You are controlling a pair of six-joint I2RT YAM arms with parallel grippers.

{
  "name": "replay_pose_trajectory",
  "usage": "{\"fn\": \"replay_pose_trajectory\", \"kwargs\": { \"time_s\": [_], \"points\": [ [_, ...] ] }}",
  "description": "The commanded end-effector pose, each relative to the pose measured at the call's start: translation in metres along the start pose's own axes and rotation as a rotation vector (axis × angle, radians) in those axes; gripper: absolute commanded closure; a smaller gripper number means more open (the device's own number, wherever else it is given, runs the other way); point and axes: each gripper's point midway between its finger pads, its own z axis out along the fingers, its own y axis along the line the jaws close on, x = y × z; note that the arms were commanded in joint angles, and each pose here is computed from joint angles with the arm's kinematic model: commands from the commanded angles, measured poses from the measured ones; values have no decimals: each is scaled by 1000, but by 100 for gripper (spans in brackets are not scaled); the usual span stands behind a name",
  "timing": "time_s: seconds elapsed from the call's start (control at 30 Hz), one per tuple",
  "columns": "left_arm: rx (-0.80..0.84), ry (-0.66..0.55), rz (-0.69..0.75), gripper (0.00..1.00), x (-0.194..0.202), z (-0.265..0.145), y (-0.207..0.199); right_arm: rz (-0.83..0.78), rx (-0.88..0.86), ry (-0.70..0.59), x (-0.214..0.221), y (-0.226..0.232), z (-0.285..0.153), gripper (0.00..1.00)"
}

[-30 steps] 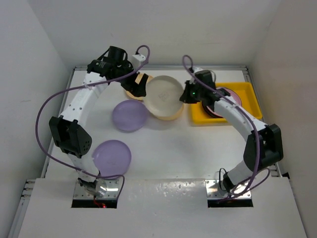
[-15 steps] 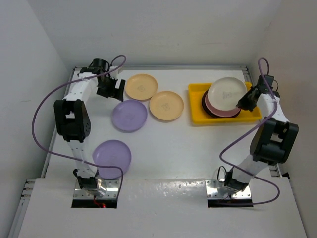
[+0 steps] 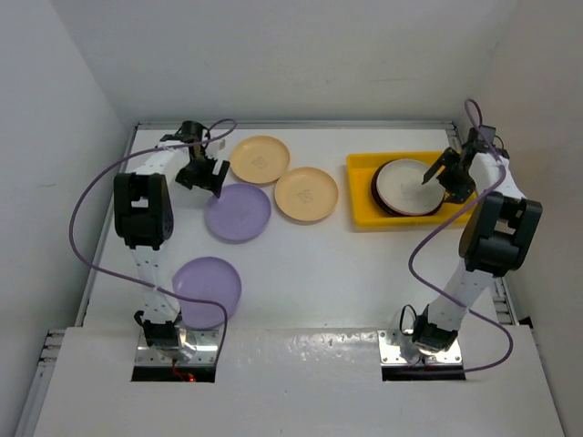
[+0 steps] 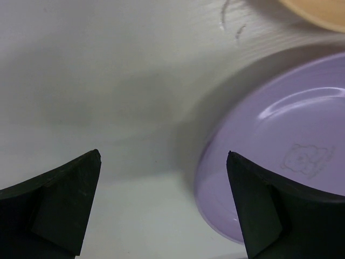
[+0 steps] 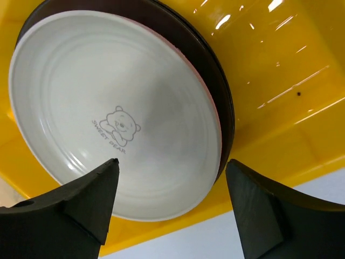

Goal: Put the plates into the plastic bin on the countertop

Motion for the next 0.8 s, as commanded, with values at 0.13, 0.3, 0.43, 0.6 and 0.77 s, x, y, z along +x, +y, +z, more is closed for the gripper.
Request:
{"fn": "replay_pose_trajectory", "kwargs": {
  "time_s": [0.13,0.3,0.43,0.6,0.77],
  "points": [
    [-21,115,41,12,32,42,10,-248,120,-119,-18,14,-44,18],
    [275,138,56,48,48,41,-41,-307,71,-220,-20,43,-83,18],
    [276,164,80,100,55,35,-41,-394,-29,-259,3,78,-102,23],
    [326,-60,131,100,-1,-30,-48,-744,-296,-228,91,179,-119,32],
    [335,-323,342,100,-64,-124,-100,-915,-576,-202,165,264,-134,60]
  ]
}}
